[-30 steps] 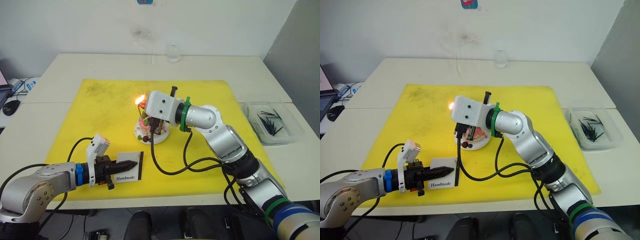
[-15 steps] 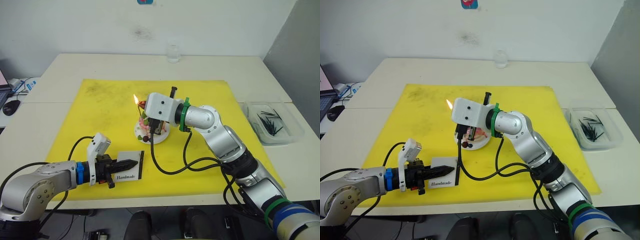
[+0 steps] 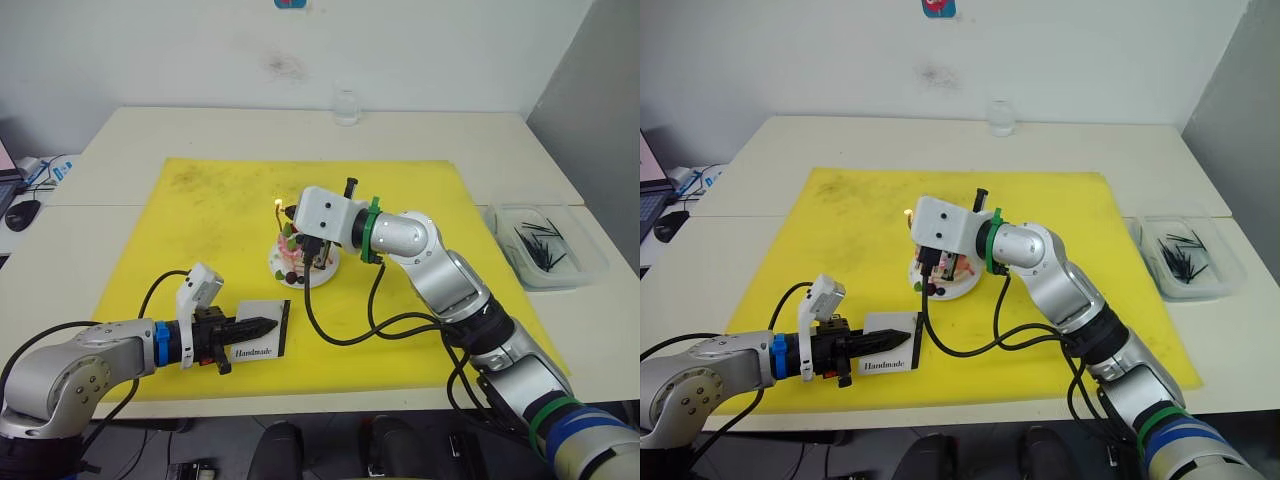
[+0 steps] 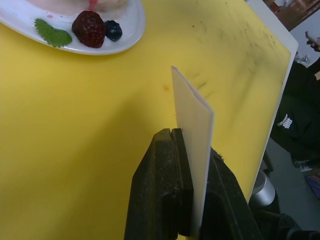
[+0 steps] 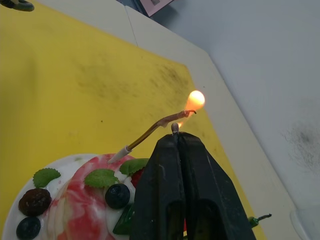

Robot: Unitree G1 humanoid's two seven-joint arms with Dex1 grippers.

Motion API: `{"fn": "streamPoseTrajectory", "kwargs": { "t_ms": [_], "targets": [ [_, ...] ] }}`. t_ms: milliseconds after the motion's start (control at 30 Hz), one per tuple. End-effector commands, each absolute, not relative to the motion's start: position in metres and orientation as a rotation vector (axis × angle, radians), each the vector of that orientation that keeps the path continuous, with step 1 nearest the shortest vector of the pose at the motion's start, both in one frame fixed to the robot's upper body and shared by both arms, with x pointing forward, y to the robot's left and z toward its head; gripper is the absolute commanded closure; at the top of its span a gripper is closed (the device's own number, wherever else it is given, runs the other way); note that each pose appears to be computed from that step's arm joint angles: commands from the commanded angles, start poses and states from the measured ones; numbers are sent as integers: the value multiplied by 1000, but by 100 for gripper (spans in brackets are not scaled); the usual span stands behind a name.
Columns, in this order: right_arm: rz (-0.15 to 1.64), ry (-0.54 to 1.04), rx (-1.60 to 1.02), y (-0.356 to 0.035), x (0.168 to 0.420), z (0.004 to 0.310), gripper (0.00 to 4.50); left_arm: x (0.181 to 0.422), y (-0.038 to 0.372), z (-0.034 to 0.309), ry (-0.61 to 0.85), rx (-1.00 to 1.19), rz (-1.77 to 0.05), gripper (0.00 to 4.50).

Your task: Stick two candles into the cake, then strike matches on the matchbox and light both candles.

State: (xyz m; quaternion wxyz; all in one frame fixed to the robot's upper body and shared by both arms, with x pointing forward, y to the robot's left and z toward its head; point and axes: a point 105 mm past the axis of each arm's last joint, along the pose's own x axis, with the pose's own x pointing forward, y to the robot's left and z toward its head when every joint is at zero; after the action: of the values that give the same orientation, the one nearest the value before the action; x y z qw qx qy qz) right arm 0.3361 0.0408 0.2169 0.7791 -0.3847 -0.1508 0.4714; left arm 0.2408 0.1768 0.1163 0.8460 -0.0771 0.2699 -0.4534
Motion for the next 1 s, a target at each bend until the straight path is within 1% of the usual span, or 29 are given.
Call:
{"fn": "streamPoseTrajectory", "kwargs": {
  "t_ms": [33,1000],
  "targets": [
    [987,-391,-818,40,335,232,448,241,172,123,543,-142,-974,450],
    [1002,-399,-821,41,331,233,448,243,167,128,542,-141,-981,450]
  ]
}}
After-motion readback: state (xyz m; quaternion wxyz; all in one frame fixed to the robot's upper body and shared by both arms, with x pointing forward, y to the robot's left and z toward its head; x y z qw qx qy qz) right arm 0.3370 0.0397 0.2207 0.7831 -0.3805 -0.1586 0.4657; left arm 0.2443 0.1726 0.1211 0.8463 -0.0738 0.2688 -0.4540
